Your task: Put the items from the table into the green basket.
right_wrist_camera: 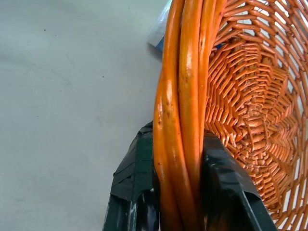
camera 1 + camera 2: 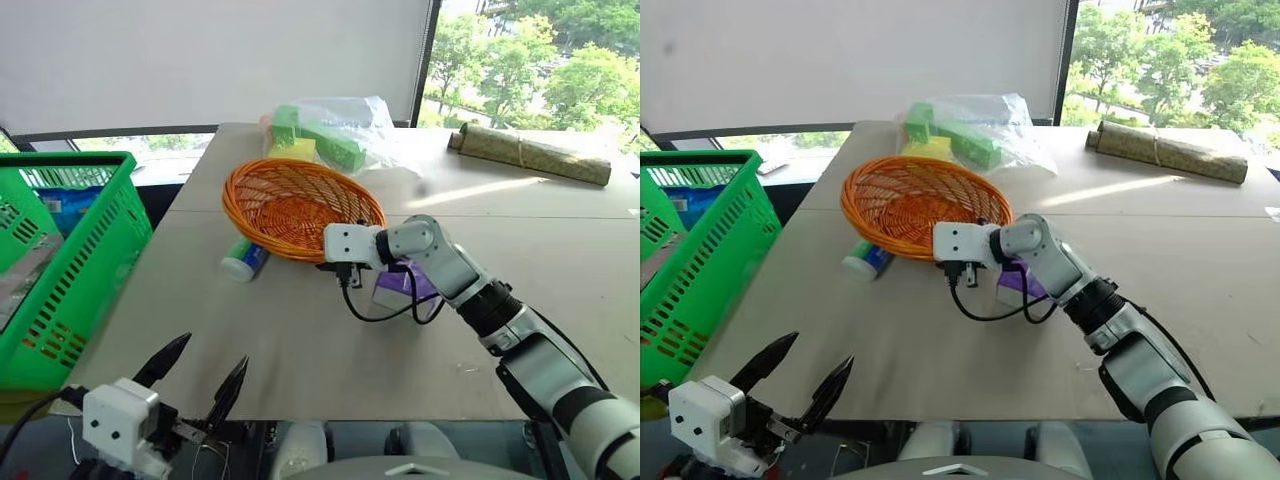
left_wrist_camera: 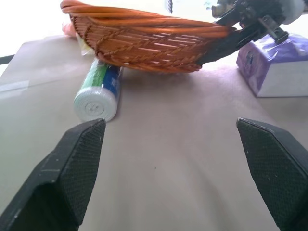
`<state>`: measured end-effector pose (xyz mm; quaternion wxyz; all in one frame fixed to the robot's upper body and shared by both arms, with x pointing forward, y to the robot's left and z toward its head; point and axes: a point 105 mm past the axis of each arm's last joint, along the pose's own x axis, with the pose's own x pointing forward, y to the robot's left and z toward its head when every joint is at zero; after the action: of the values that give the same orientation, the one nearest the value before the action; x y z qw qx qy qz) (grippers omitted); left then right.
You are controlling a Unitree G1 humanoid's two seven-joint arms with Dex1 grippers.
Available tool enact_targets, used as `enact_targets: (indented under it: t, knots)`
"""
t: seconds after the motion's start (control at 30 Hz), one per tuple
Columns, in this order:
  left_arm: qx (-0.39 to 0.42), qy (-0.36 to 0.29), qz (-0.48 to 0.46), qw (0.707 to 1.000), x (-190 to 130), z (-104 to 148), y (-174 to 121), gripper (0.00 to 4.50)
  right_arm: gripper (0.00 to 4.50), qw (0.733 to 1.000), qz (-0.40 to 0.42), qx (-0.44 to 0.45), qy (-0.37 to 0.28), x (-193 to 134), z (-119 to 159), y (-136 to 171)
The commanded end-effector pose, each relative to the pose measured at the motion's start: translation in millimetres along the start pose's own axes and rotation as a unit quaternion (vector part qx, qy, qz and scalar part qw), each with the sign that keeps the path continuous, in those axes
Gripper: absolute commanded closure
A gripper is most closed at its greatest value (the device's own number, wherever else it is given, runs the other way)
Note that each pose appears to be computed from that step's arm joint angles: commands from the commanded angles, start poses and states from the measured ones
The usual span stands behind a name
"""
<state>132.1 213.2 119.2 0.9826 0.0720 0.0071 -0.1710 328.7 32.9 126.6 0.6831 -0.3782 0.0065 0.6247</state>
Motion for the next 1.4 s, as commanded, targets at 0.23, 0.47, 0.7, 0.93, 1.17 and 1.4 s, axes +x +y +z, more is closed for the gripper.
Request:
enact_targets:
  t: [0.23, 0.47, 0.7, 0.93, 1.17, 1.4]
  knots:
    - [0.003, -0.125, -0.091, 0.988, 67.7, 59.5, -13.2, 0.00, 4.13, 0.975, -0.199, -0.020, 0.093, -121.3, -17.6, -79.9]
    - [0.003, -0.148, -0.185, 0.972, 106.8, 82.2, -33.1, 0.00, 4.13, 0.924, -0.273, 0.004, 0.266, -202.8, -95.9, -82.9]
    - [0.015, -0.148, -0.238, 0.960, 127.3, 90.1, -48.0, 0.00, 4.13, 0.891, -0.304, 0.017, 0.337, -238.3, -143.9, -78.0]
    - [0.014, -0.137, -0.235, 0.962, 128.2, 87.8, -42.5, 0.00, 0.59, 0.901, -0.344, 0.050, 0.260, -242.8, -124.1, -91.1]
    - [0.027, -0.045, -0.084, 0.995, 150.0, 61.2, 1.5, 0.00, 0.05, 0.937, -0.319, 0.140, -0.003, -210.4, -50.0, -88.0]
    - [0.065, 0.055, 0.105, 0.991, 158.2, 30.9, 70.4, 0.00, 0.05, 0.950, -0.116, 0.208, -0.202, -174.1, 20.2, -15.5]
